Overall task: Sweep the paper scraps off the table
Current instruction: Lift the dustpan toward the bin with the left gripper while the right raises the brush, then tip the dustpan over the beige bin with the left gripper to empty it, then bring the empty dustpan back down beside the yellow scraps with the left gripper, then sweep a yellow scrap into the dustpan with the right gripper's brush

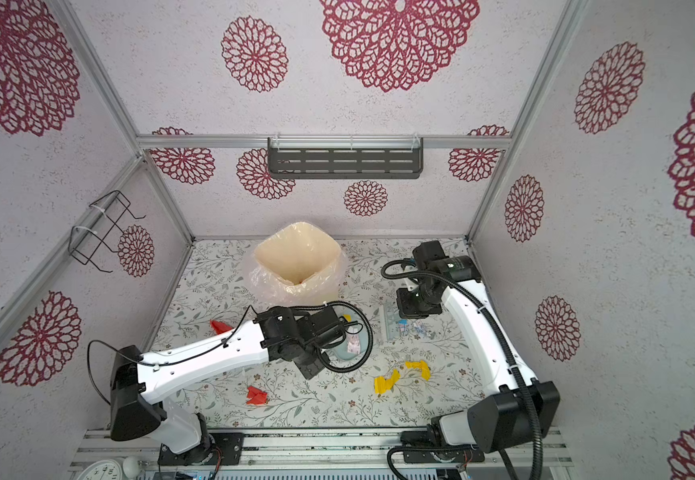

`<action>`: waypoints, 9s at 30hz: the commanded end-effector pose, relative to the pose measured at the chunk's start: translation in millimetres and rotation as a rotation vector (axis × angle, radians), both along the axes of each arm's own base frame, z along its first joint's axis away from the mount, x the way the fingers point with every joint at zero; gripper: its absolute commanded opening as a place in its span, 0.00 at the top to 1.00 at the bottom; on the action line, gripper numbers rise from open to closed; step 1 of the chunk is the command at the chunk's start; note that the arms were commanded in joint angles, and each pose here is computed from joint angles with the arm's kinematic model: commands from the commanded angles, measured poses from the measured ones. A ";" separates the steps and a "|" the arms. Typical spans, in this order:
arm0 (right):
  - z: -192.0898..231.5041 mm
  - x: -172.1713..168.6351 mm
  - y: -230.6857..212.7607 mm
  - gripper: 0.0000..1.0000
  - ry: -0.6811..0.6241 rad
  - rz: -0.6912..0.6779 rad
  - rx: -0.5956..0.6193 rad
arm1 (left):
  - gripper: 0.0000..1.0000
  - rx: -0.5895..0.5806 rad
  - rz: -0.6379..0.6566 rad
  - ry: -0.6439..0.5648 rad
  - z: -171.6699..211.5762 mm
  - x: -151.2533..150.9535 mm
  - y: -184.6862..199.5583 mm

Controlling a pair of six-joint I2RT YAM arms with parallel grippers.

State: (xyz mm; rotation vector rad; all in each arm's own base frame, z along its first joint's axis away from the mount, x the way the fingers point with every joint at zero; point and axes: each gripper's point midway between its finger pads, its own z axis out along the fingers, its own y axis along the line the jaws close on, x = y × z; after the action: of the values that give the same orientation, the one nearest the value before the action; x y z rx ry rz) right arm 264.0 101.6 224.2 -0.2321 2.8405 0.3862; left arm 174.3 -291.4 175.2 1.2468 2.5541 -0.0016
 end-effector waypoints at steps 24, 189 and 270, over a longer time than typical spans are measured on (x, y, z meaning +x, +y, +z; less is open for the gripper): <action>16.5 1.9 10.0 1.00 -0.045 0.015 0.177 | 1.00 -0.102 0.316 -0.159 151.2 28.6 65.5; -63.8 -132.2 -20.2 1.00 0.195 -0.151 -0.213 | 1.00 0.120 -0.184 0.155 -84.6 -52.7 -3.4; -35.2 -86.1 98.8 1.00 0.147 0.095 -0.009 | 1.00 0.109 -0.266 0.310 -122.8 -43.9 -12.7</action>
State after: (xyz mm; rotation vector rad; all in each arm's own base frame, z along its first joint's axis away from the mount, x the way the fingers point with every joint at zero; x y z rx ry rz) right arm 179.2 186.3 173.8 -0.4066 3.0057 0.3229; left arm 126.4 -294.7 48.9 1.7563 2.6712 -0.0792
